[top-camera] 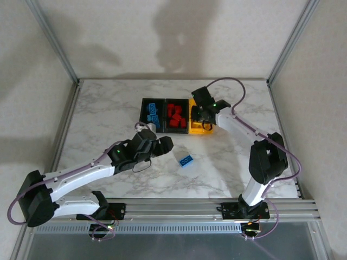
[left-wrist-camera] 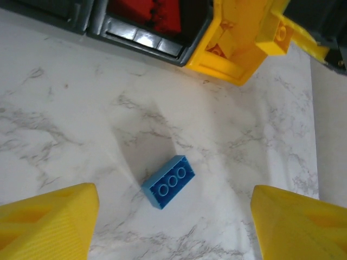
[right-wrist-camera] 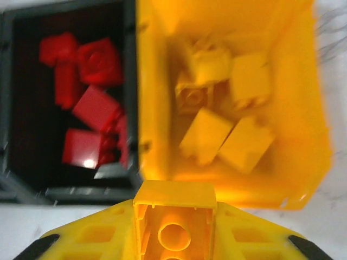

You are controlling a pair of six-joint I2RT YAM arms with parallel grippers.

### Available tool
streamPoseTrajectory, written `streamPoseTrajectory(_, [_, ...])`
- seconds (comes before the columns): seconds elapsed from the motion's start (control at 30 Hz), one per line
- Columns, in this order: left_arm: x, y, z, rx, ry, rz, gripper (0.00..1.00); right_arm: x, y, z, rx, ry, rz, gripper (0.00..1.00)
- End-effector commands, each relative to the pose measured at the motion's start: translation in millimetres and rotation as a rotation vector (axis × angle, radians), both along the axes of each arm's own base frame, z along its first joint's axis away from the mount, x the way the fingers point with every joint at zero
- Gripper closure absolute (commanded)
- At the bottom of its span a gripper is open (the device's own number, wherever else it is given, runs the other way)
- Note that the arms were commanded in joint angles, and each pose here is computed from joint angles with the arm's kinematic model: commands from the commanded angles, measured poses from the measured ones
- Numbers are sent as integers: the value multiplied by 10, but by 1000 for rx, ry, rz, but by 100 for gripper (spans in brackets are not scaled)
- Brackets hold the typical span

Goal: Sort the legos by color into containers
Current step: Place the lego in the container.

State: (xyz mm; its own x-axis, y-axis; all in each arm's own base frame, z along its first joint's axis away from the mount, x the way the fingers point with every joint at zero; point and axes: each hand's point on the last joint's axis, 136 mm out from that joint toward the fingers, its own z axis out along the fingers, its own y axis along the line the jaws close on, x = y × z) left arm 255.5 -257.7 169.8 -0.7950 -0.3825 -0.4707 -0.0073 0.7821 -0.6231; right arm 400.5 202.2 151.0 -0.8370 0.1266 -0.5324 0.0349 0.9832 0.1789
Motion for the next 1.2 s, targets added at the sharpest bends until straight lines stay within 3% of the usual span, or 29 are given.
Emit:
streamPoseTrajectory(0.0, [96,-108,118,-5,-30,-32,26,248,-104,-114,-37,0,-15,68])
streamPoseTrajectory(0.4, [115,-117,24,7,-15,-31,26,642,-96,-444,-35,41,-40,62])
streamPoseTrajectory(0.6, [96,-82,-24,12,-4,-26,26,671,-98,-446,-39,46,-54,45])
streamPoseTrajectory(0.73, [87,-96,-53,14,5,-34,26,689,-98,-242,-24,13,-59,42])
streamPoseTrajectory(0.9, [56,-150,-129,16,33,-57,25,498,-131,231,33,-72,-44,42])
streamPoseTrajectory(1.03, [8,-199,-230,35,68,-74,24,101,-248,528,102,-132,-29,34])
streamPoseTrajectory(1.17, [-57,-339,-338,53,102,-108,23,-369,-410,516,137,-120,-24,32])
